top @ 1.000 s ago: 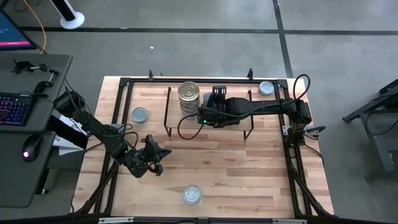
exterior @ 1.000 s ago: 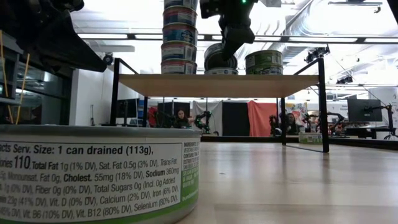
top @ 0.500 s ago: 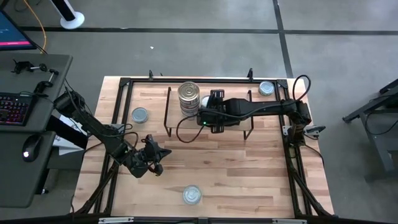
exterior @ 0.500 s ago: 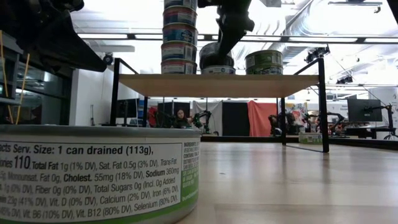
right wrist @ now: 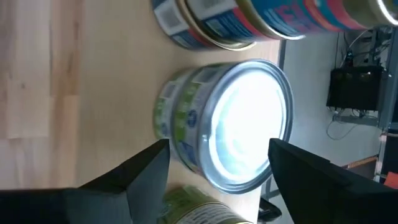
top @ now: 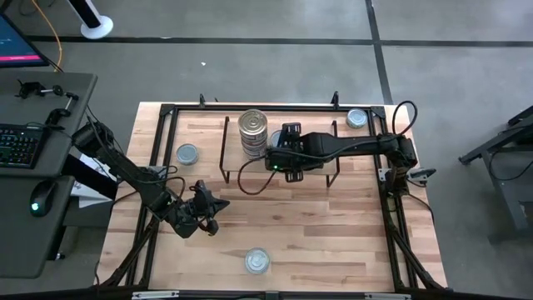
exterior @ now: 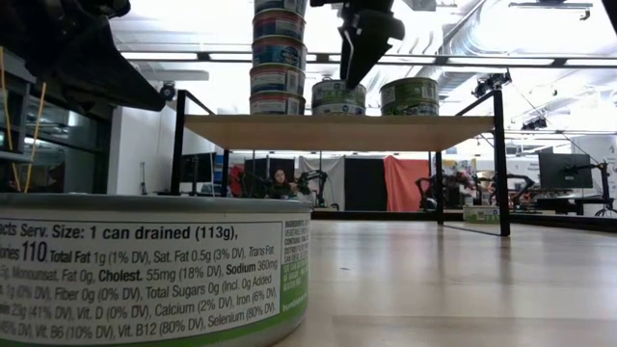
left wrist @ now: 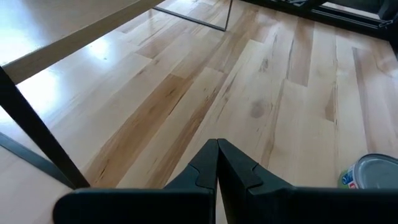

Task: Stack canned seafood by type on shelf
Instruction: Stack the white-green tuna can on top of the white-green tuna can on the shelf

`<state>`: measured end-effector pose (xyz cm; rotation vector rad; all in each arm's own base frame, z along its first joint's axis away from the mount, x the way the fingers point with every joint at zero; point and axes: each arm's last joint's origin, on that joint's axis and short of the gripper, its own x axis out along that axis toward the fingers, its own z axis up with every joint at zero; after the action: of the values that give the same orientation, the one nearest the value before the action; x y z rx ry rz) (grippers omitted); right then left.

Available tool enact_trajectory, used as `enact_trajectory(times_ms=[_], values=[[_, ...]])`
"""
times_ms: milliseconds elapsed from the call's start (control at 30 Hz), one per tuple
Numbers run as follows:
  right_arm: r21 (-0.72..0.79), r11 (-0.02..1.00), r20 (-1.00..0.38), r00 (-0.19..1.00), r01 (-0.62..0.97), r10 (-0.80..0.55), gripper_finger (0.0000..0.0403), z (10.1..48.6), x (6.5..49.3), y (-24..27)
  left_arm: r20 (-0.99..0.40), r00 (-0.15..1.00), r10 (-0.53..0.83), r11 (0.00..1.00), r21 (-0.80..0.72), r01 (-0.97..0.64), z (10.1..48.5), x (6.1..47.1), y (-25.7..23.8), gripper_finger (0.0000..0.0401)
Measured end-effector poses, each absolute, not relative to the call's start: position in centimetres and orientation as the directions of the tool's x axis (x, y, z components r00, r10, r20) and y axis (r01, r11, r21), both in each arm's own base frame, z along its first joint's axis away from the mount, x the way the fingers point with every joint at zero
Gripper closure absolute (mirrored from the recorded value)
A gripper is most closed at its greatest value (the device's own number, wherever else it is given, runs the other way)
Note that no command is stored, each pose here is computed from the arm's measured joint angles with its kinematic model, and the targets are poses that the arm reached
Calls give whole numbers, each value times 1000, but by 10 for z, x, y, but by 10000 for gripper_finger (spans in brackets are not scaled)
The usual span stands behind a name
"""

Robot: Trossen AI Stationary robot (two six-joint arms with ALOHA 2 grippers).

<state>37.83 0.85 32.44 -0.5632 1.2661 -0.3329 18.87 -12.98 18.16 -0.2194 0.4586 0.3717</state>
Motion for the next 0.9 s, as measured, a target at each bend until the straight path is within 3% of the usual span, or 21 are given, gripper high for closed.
enact_trajectory(times_ms=[200,400,533,633,800,900], values=[[-527,845,-825,295,-90,-483,139,331,372,29,-502,848,169,932,-198,-303,195,191,-135,401],[-332,943,-877,359,28,-320,139,348,366,61,-533,845,-54,984,-172,-46,239,190,-137,401],[-133,989,-901,408,64,-147,139,349,365,88,-654,753,72,983,-83,-166,271,181,-107,401],[-68,997,-917,392,33,-75,139,333,362,114,-747,635,197,947,-22,-320,282,171,-78,401],[-88,996,-958,275,-33,-75,142,279,339,162,-891,393,225,864,-4,-504,268,157,-41,401],[-60,998,-967,248,5,-59,172,250,323,187,-937,263,231,828,47,-559,246,155,-24,401]])
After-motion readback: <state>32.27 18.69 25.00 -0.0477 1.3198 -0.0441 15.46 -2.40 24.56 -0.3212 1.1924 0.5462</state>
